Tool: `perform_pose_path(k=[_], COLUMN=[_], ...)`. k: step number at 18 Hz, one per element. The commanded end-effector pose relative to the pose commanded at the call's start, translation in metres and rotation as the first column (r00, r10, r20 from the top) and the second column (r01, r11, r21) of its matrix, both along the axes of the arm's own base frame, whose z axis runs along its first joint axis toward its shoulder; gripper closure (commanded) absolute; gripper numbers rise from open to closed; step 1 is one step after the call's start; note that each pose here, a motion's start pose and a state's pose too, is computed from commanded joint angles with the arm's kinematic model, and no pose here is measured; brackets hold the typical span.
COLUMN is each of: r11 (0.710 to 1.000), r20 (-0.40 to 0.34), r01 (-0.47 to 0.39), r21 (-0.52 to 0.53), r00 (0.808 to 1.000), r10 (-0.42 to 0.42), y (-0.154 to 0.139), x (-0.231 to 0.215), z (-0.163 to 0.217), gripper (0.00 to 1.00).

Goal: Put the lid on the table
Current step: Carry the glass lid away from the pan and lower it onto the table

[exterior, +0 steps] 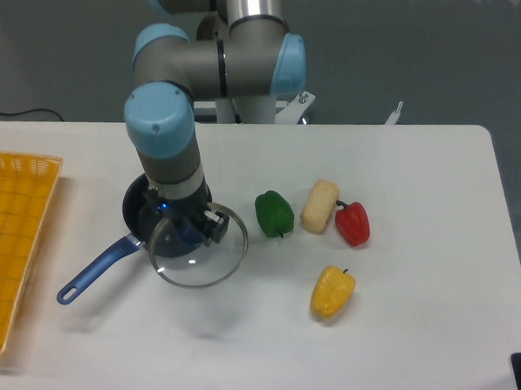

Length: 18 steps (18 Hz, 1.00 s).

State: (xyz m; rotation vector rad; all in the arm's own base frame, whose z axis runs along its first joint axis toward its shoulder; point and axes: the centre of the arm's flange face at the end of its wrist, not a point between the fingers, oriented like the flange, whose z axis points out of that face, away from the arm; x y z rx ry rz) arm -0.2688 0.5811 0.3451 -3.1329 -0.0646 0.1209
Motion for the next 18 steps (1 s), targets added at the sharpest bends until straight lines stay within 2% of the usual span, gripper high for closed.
perform_pose_path(k=[7,18], r11=[0.999,0.997], r20=[0.018,0.047], r01=[-0.041,-0.057], r21=[-0.022,-0.049], r00=[0.999,0.997], r10=[0.042,0.059], y=[0.000,0.004], x=[-0.025,-0.040], z=[-0.031,-0.064], gripper=[0.46,0.46])
